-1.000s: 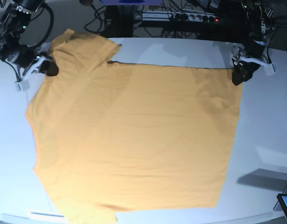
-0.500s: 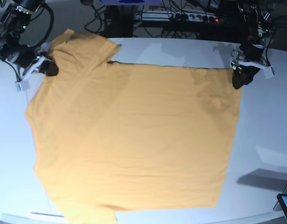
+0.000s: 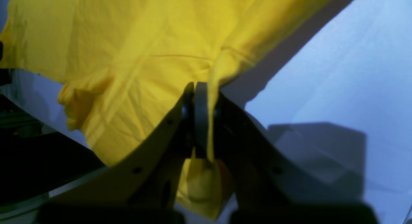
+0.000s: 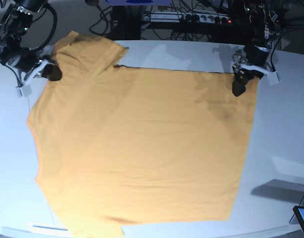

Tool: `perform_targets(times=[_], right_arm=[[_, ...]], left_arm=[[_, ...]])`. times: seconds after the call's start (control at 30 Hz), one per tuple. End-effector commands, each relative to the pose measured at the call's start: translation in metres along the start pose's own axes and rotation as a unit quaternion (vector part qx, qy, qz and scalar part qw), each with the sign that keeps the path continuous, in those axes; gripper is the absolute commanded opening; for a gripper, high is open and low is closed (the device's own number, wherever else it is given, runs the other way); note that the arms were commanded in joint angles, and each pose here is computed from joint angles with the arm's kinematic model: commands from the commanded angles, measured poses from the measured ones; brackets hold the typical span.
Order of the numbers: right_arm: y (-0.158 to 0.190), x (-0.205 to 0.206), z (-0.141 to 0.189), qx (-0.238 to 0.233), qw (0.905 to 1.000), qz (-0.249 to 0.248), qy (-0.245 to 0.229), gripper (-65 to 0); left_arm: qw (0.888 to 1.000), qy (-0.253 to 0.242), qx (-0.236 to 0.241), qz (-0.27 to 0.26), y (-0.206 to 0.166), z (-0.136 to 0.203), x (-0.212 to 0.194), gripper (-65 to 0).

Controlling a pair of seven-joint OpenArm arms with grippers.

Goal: Fold the T-shirt properly
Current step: 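Lift both shoulder corners and pull them toward the robot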

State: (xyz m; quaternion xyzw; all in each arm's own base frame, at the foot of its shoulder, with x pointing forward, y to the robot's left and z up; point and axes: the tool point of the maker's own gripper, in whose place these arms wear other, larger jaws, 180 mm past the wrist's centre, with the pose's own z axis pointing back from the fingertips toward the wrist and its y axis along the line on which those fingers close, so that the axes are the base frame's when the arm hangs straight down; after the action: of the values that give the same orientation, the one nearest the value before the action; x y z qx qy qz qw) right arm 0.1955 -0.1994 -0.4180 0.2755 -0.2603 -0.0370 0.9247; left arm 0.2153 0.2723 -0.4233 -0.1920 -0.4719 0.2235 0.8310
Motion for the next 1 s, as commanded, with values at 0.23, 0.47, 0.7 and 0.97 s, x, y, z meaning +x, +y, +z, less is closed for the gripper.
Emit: perform_targets(times=[0.23,0.47,0.7,0.97], right_arm=[[-0.005,-0.001,0.004,-0.013,0.9998,0.008,0.012,-64.7],[-0.005,-0.002,0.004,-0.013,0.9998,0.007,0.012,-64.7],[-0.005,-0.002,0.005,-0.015,0.9998,0.009,0.013,-64.7],[-0.007,0.000,0.012,-0.024,0.9996,0.017,-0.001,-64.7]], left_arm=[[0.974,0.208,0.087,-0.005,0.034,0.028,-0.100,-41.1],[0.974,0.210,0.088,-0.003,0.035,0.029,-0.102,-65.0],[0.975,0.200,0.097,-0.002,0.041,0.034,-0.095,-65.0],[0.979,0.159,0.127,-0.017,0.055,0.057,-0.061,-65.0]])
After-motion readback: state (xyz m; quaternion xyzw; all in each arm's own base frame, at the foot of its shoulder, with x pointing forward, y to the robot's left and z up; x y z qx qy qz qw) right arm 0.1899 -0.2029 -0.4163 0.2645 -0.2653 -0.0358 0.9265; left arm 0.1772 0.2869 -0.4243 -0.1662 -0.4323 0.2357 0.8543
